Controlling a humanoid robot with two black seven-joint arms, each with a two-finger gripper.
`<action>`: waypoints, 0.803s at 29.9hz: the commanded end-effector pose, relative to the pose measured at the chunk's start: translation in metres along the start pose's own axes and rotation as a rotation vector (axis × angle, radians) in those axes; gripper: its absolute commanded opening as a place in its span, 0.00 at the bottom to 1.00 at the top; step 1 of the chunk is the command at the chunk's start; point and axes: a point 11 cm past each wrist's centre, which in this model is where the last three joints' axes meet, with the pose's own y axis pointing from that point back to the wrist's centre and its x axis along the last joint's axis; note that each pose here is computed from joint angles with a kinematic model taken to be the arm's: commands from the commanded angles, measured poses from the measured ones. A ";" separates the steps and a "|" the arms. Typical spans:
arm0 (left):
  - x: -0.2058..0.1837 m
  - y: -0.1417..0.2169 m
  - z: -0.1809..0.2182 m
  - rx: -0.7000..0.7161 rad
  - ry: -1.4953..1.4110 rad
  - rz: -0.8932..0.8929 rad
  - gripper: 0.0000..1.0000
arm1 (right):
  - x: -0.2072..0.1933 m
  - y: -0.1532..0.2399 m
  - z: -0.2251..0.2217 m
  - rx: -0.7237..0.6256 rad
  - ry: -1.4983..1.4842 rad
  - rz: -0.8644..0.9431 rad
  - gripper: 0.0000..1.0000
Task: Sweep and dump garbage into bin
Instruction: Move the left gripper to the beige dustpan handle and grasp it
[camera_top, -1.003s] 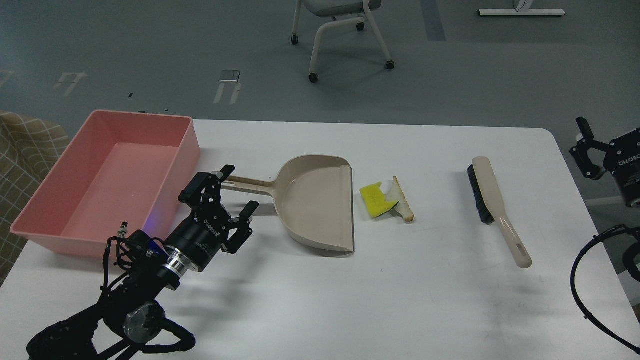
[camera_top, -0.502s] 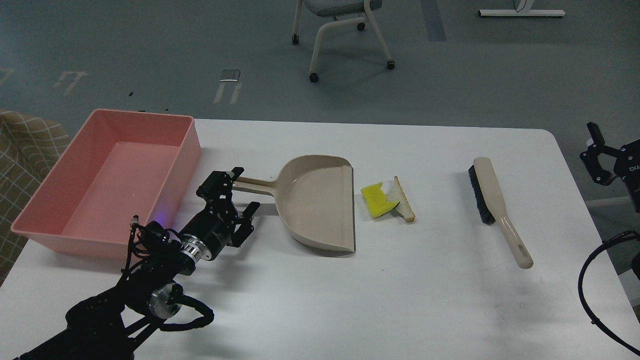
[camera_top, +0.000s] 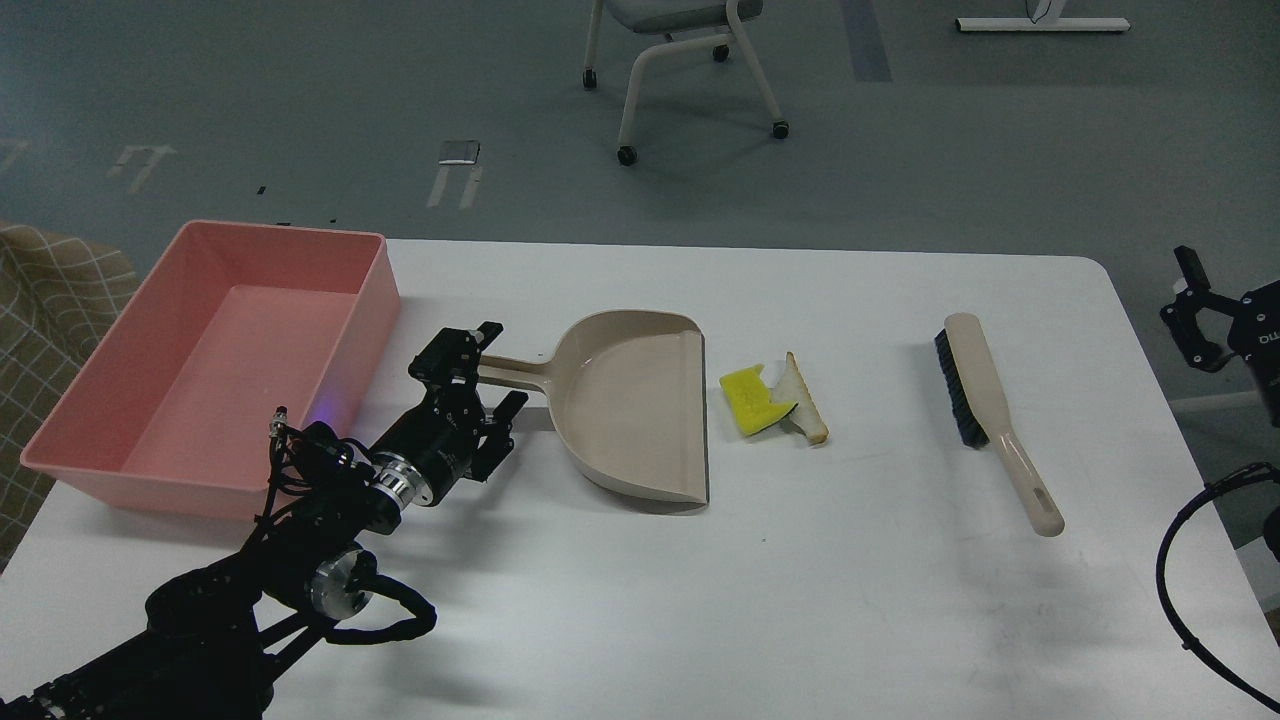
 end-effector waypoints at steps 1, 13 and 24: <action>0.001 0.000 0.001 -0.001 -0.002 0.000 0.81 | -0.001 0.000 0.003 -0.001 -0.008 -0.001 1.00; 0.004 0.001 0.001 0.001 -0.008 0.006 0.67 | 0.000 0.001 0.005 -0.006 -0.011 0.003 1.00; 0.020 0.001 -0.006 0.029 -0.026 0.052 0.72 | 0.002 0.005 0.008 -0.015 -0.010 0.010 1.00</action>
